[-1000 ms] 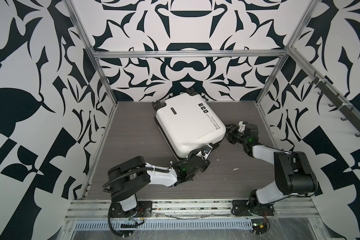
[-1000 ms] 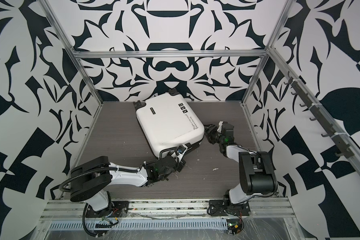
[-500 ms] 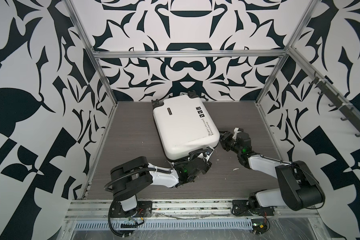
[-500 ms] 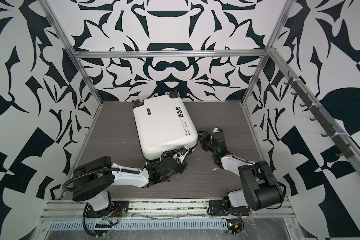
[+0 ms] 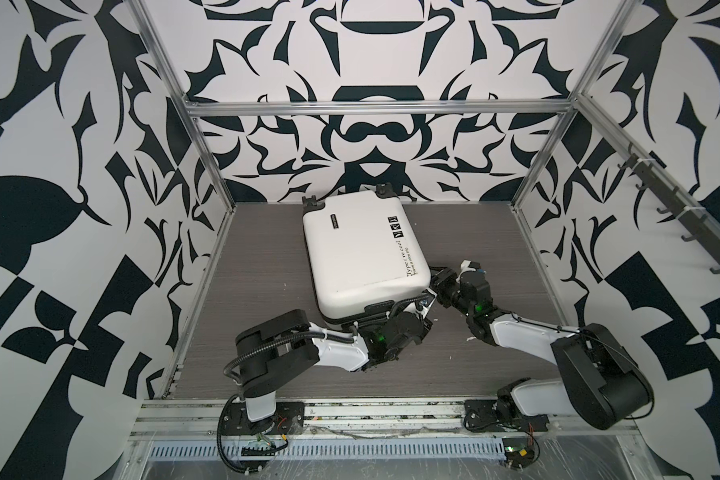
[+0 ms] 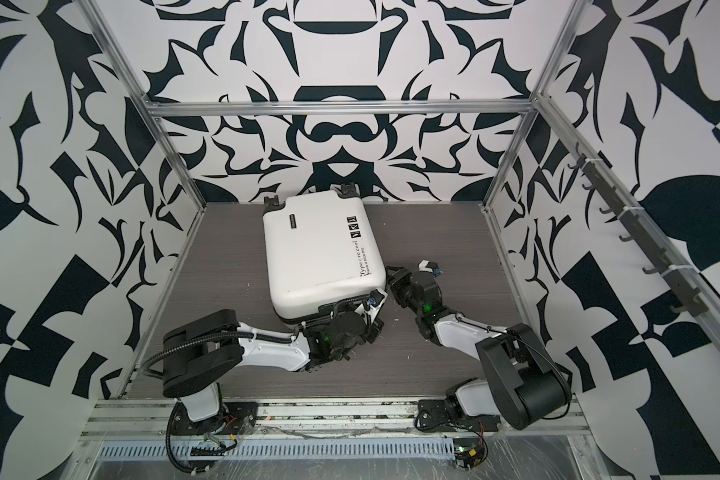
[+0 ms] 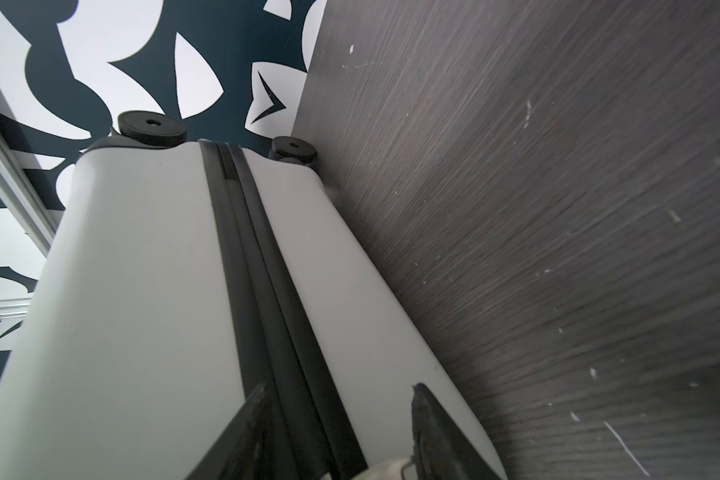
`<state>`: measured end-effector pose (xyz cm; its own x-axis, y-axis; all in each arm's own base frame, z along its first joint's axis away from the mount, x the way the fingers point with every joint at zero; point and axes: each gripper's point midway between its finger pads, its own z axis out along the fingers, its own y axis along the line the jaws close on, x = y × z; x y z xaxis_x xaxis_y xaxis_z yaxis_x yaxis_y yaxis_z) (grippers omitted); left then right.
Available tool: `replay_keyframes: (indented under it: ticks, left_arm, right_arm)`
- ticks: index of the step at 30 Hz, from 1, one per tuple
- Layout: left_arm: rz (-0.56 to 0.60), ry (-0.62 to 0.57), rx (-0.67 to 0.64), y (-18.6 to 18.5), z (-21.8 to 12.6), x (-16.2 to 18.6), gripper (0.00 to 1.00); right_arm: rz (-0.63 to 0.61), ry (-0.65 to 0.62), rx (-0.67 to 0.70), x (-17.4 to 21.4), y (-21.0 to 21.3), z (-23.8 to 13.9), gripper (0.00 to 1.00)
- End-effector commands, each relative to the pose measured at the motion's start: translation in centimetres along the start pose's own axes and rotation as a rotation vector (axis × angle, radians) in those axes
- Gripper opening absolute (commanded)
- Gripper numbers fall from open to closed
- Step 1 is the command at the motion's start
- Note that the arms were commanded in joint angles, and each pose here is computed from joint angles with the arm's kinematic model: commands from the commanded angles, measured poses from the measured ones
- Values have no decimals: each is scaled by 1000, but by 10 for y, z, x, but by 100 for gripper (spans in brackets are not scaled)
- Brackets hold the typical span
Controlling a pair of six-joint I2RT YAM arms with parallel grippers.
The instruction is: Pack the luggage
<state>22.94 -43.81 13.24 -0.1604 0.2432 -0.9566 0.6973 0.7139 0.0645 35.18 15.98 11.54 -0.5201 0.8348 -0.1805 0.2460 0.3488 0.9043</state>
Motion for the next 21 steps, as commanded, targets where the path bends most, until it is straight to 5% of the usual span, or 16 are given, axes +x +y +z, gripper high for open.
replay_keyframes:
  ticks: [1,21]
  left_arm:
    - [-35,-106,166,-46,4,-37,0]
    - [-30,-133,136,-45,12,-38,0]
  right_arm:
    - [-64,127,-78,39,19,-2,55]
    - [-88,136,-49,49,11,-8,54]
